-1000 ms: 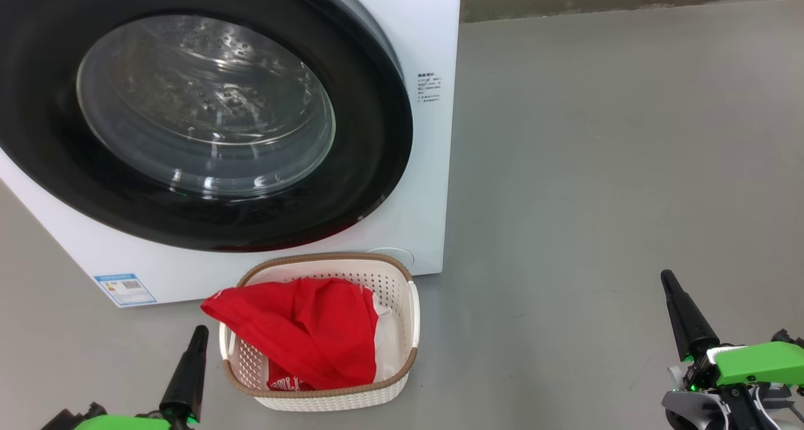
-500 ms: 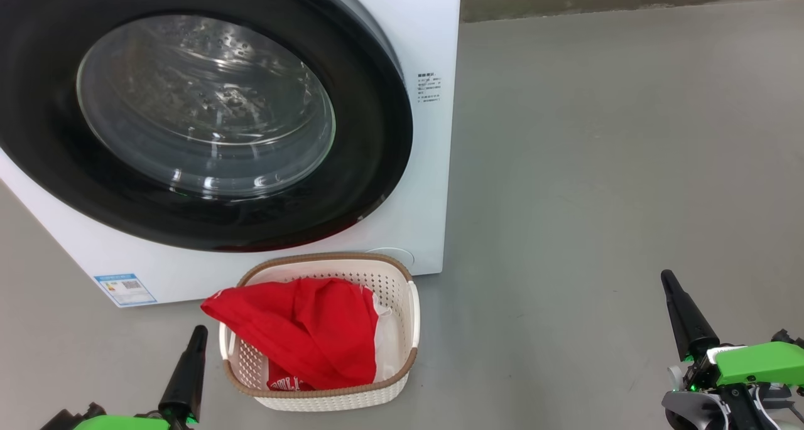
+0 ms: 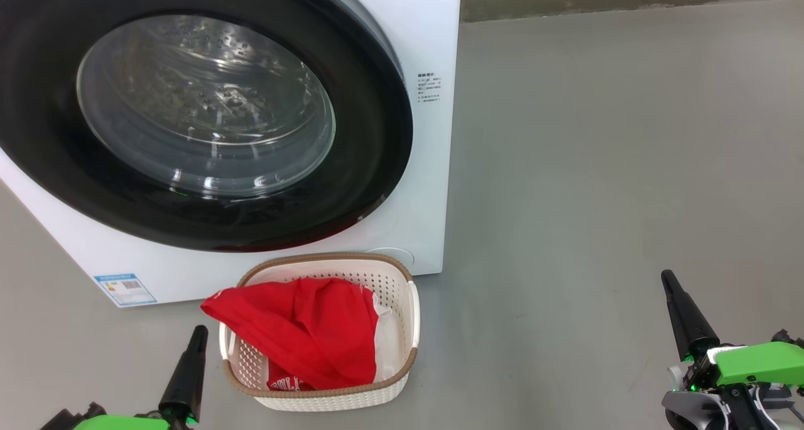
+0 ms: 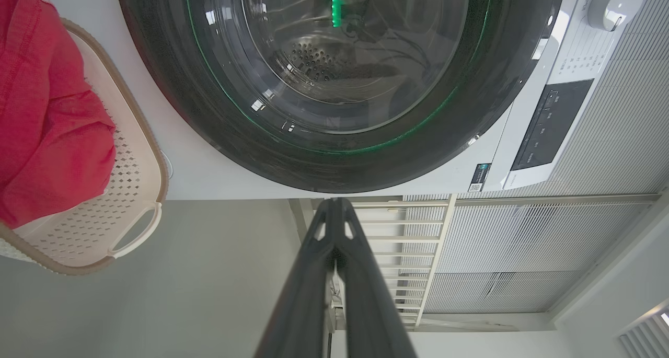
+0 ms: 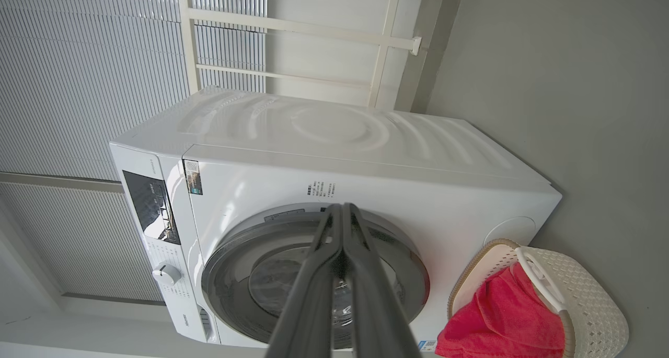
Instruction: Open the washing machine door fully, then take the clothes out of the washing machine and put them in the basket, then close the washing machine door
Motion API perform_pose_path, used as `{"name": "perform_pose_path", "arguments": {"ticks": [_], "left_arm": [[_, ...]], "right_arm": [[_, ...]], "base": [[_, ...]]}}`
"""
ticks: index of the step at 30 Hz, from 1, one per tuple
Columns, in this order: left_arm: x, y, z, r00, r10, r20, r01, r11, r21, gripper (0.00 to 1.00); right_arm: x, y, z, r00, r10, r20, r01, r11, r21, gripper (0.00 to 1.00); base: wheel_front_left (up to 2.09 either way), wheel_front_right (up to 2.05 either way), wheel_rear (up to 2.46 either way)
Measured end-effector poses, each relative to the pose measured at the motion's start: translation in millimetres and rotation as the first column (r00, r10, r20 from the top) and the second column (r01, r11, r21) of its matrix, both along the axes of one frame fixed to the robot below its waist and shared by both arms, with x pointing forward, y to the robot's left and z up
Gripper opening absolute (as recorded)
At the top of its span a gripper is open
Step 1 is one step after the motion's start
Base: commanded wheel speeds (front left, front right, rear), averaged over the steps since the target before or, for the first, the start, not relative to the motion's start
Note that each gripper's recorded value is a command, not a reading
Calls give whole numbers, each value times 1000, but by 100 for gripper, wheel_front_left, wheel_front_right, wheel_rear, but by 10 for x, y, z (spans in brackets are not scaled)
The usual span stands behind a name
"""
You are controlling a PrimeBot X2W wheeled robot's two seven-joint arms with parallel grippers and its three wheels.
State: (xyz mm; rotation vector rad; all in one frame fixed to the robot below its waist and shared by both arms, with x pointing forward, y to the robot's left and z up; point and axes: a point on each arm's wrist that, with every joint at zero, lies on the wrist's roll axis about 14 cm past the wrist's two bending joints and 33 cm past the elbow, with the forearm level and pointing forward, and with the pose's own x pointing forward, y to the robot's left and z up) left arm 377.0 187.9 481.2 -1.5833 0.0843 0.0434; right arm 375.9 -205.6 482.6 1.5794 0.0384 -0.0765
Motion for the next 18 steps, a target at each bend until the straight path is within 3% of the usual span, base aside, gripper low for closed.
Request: {"name": "perform_pose_path", "arguments": {"ticks": [18], "left_arm": [[0,1,0,1000,-1,0,1,1000,-1,0]], "right_arm": [[0,-3,0,1000,-1,0,1,1000,0,0]], "base": [[0,0,0]]}}
